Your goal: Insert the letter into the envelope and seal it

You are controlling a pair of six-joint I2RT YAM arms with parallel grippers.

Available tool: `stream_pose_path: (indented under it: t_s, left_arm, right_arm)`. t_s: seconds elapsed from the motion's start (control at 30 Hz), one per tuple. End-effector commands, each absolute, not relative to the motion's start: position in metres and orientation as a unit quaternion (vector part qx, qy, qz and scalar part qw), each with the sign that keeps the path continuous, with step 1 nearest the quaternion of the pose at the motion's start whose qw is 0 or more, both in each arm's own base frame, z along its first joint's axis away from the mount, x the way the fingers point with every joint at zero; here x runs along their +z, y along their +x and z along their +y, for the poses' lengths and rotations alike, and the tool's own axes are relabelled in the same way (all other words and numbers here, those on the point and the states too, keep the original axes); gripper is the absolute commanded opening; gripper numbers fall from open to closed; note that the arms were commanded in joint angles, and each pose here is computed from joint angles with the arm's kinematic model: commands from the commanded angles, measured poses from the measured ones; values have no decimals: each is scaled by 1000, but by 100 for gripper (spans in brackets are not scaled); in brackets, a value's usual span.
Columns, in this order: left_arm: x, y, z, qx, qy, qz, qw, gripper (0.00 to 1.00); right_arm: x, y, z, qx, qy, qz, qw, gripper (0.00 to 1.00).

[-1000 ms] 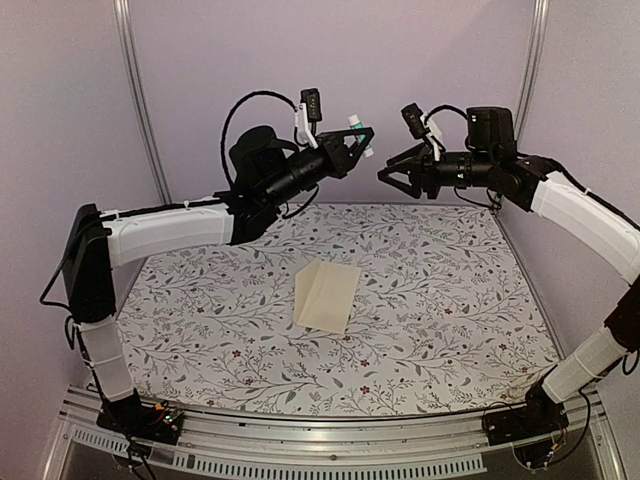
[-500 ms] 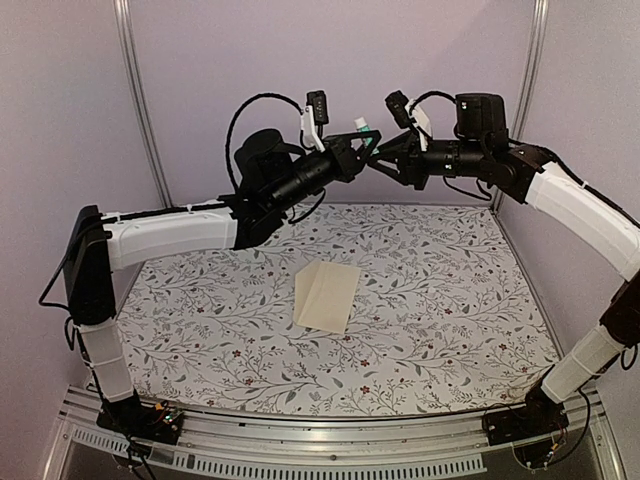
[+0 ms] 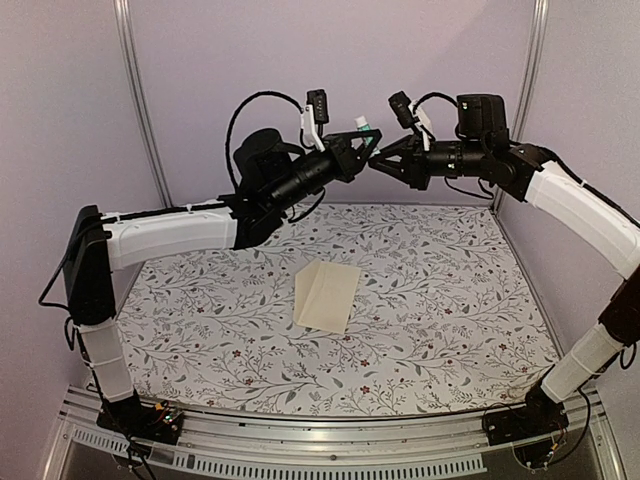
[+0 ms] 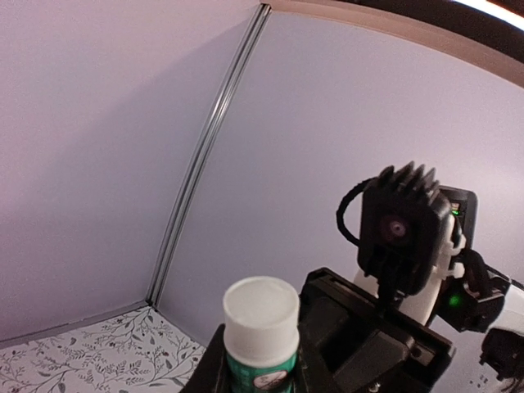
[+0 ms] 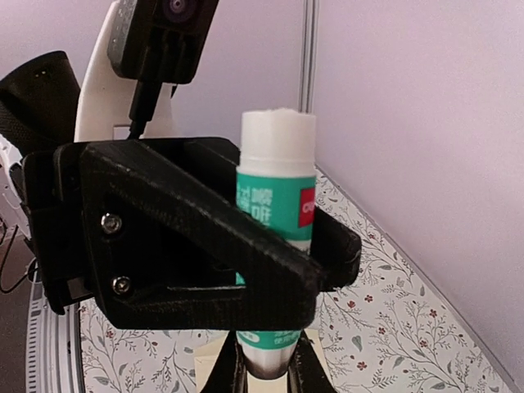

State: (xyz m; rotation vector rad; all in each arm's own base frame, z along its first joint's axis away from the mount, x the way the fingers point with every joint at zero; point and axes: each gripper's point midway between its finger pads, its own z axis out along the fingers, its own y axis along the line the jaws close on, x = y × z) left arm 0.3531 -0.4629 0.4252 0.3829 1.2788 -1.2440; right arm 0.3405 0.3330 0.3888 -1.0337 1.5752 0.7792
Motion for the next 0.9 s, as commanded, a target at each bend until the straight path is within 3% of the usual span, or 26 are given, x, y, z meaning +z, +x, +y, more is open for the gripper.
stream_pose_path:
  t_s: [0.0,0.13,0.3,0.43,0.57,0.67,0.87]
  left_arm:
    - [430,328,-472,-558,237,516,605,0]
    - [420,320,-473,-601,297,491,556,0]
    - [409,312,-481,-650,358,471,477,0]
    - [411,313,-482,-650,359,467,480,0]
    - [426,323,-475,-633,328,476,515,0]
    - [437,336,-468,-599,291,494,559,0]
    - [446,357,-455,-543,209,532,615,0]
  right_arm:
    - [418,295,333,487,-490,566,450,4]
    - [419,260,323,604,-525,491,345,4]
    - [416,238,310,652,-543,455,271,4]
    - [412,243,310,660,-526,475,250,15]
    - [404,263,305,653,-484,510,280,34]
    - [398,291,297,634,-417,574,307,41]
    - [364,350,286,363,-394,691,485,46]
